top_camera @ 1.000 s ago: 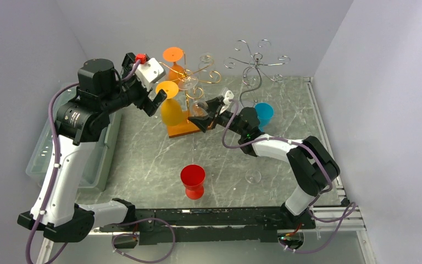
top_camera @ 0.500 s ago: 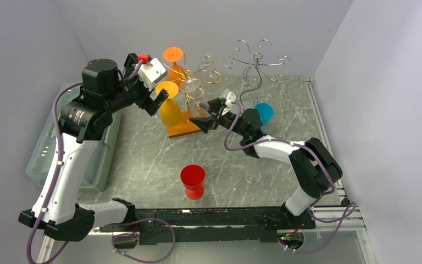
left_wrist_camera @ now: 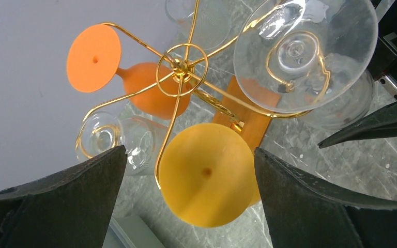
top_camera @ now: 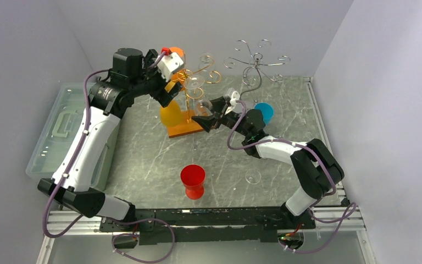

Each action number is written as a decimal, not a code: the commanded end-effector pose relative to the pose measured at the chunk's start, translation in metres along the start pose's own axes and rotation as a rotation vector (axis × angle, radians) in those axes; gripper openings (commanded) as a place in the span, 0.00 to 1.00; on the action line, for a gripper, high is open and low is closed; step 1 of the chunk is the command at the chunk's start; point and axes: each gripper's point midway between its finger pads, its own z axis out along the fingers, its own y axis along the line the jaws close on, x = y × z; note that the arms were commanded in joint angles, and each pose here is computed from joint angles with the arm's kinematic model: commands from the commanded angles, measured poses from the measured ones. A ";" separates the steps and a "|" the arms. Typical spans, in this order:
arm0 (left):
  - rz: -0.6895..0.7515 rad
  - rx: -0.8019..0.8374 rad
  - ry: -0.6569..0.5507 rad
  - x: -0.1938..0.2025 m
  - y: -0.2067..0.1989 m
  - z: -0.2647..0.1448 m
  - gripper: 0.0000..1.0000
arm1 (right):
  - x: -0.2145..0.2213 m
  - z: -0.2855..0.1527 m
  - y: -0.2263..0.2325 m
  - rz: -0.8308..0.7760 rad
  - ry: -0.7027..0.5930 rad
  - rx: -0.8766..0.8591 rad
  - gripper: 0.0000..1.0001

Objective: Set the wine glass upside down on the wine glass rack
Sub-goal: Turn the wine glass upside down at the wine rack, then adjust the wine rack at the center of the board, then pick up the wine glass at the center of the board.

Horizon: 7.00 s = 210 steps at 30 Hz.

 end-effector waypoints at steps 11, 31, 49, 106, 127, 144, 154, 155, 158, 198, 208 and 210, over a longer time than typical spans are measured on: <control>0.081 0.027 -0.099 -0.043 -0.010 0.021 1.00 | 0.016 -0.014 -0.006 0.018 0.045 0.027 1.00; 0.096 0.066 -0.066 -0.033 -0.023 0.030 0.99 | -0.047 -0.029 -0.011 -0.015 0.216 0.169 1.00; 0.000 -0.071 -0.155 -0.080 0.008 -0.007 0.97 | -0.172 -0.033 -0.048 0.061 0.287 0.521 0.63; -0.082 -0.082 0.118 0.001 0.031 0.099 0.28 | -0.079 -0.007 -0.085 0.499 0.390 0.537 0.20; -0.071 -0.088 0.182 0.029 0.033 0.104 0.10 | -0.055 -0.005 -0.031 0.576 0.418 0.501 0.15; -0.064 -0.077 0.165 0.026 0.032 0.101 0.02 | -0.035 -0.013 0.025 0.586 0.473 0.462 0.13; -0.056 -0.065 0.164 0.026 0.027 0.095 0.00 | -0.012 -0.026 0.057 0.601 0.523 0.436 0.13; -0.057 -0.066 0.163 0.026 0.028 0.095 0.00 | -0.012 -0.025 0.061 0.600 0.527 0.429 0.13; -0.056 -0.066 0.164 0.026 0.028 0.095 0.00 | -0.013 -0.019 0.072 0.589 0.536 0.405 0.13; -0.121 -0.011 0.009 -0.029 0.012 0.020 0.43 | -0.108 -0.119 0.011 0.395 0.445 0.785 1.00; -0.157 -0.004 -0.042 -0.050 0.006 -0.019 0.52 | -0.075 -0.194 -0.008 0.485 0.605 1.005 0.81; -0.164 -0.002 -0.053 -0.053 0.004 -0.030 0.56 | -0.067 -0.210 -0.006 0.481 0.656 1.042 0.77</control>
